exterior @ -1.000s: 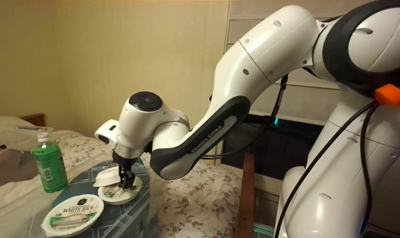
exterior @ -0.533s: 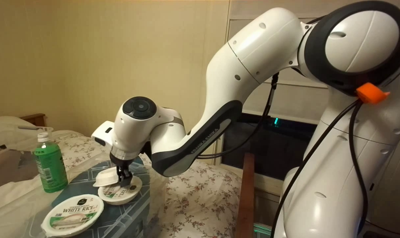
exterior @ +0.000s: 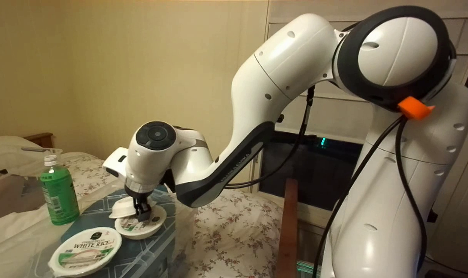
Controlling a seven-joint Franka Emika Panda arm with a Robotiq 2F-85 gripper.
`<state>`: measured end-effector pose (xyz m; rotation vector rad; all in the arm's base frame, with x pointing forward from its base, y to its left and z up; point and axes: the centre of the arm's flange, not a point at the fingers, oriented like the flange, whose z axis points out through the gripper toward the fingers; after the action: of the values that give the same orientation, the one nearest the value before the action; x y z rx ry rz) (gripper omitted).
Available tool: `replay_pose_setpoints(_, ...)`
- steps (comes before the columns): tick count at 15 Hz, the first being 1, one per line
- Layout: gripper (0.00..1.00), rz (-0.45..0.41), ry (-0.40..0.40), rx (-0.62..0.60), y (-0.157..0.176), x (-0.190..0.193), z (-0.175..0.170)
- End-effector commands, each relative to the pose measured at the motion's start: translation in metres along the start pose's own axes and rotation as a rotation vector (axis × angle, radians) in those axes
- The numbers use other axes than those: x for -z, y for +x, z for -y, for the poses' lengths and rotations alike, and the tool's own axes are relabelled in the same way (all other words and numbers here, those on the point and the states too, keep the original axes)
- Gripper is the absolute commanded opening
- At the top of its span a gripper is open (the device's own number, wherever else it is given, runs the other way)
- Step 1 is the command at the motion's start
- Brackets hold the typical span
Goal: Put the white object and the bottle inside the bag
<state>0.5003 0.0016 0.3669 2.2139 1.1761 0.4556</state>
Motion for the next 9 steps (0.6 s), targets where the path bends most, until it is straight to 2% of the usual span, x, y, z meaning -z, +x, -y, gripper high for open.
replay_pose_setpoints(1, 0.74, 0.029, -0.037, 0.015, 0.009, -0.015, 0.001)
replay_pose_setpoints(3, 0.72, 0.036, -0.037, 0.021, 0.009, -0.018, 0.002)
replay_pose_setpoints(9, 0.30, 0.029, -0.009, 0.012, 0.007, -0.010, 0.003)
